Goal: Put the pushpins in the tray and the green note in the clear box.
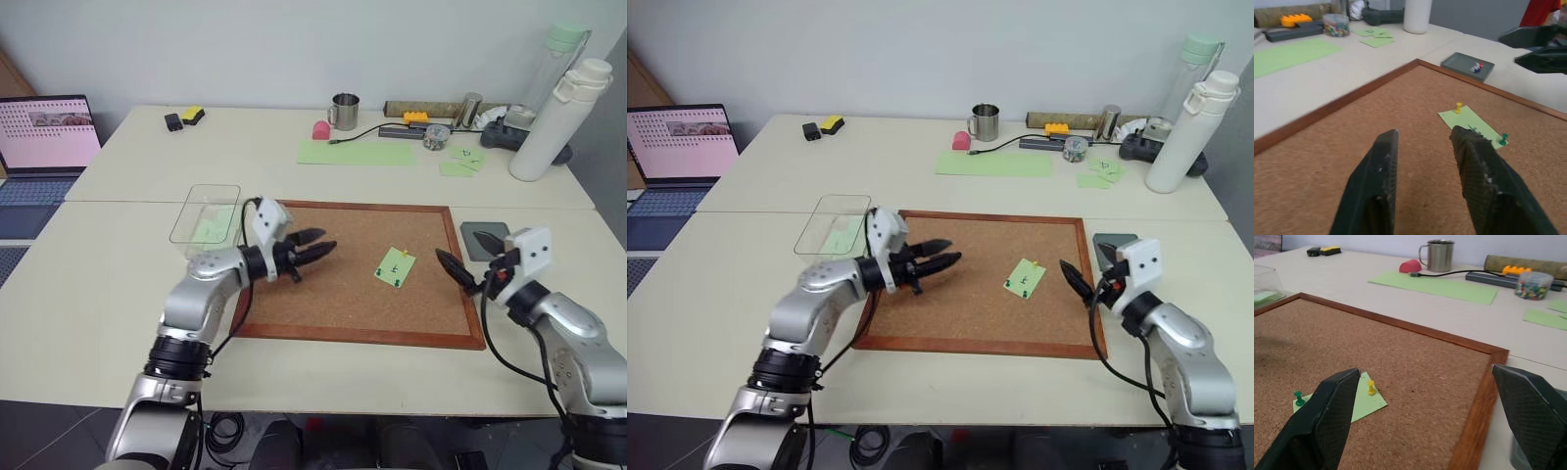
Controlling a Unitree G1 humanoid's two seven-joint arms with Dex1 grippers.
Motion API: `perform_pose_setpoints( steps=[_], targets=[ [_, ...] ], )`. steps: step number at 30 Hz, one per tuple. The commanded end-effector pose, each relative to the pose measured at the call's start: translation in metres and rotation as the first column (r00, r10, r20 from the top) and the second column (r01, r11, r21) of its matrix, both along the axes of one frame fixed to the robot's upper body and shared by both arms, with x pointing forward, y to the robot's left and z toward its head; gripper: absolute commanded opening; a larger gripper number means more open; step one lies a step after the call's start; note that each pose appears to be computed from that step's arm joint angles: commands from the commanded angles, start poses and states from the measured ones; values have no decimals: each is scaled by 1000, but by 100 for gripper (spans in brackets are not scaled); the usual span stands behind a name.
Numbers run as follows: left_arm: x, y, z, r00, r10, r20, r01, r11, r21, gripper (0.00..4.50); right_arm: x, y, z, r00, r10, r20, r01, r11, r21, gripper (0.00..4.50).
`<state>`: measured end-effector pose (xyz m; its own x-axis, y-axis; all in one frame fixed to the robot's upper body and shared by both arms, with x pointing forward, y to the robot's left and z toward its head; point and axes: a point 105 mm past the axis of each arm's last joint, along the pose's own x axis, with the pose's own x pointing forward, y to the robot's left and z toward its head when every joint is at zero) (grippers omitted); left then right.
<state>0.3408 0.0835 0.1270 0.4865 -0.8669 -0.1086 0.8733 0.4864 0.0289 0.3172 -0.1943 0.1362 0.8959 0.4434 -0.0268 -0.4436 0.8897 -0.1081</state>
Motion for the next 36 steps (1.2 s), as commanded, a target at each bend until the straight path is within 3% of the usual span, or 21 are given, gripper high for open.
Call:
perform_pose_setpoints(
  steps=[1, 5, 14, 19, 21, 30, 36],
  targets=[
    [0, -4, -4, 999, -4, 34, 3, 999, 32, 82, 10, 8, 3, 1000, 3, 9, -3, 1000, 16, 450],
    [-1, -7, -9, 1000, -16, 15, 15, 999, 40, 1, 20, 21, -8, 999, 35, -22, -35, 999, -10, 450],
    [-2, -4, -13, 1000, -25, 11, 24, 997, 80, 1, 31, 42, -13, 997, 76, -31, -76, 997, 16, 450],
    [-6, -1, -51, 999, -33, -27, 39, 969, 244, 1, 38, 49, -12, 995, 97, -36, -96, 995, 38, 450],
    [-6, 0, -58, 999, -24, -43, 34, 969, 245, 1, 41, 55, -11, 993, 111, -49, -108, 992, 67, 450],
    [-3, -1, -55, 999, -32, -28, 38, 969, 243, 1, 50, 65, -28, 982, 145, -118, -142, 989, 38, 450],
    [-5, 0, -53, 999, -31, -21, 35, 970, 242, 0, 52, 64, -35, 982, 132, -137, -130, 991, 24, 321]
  ],
)
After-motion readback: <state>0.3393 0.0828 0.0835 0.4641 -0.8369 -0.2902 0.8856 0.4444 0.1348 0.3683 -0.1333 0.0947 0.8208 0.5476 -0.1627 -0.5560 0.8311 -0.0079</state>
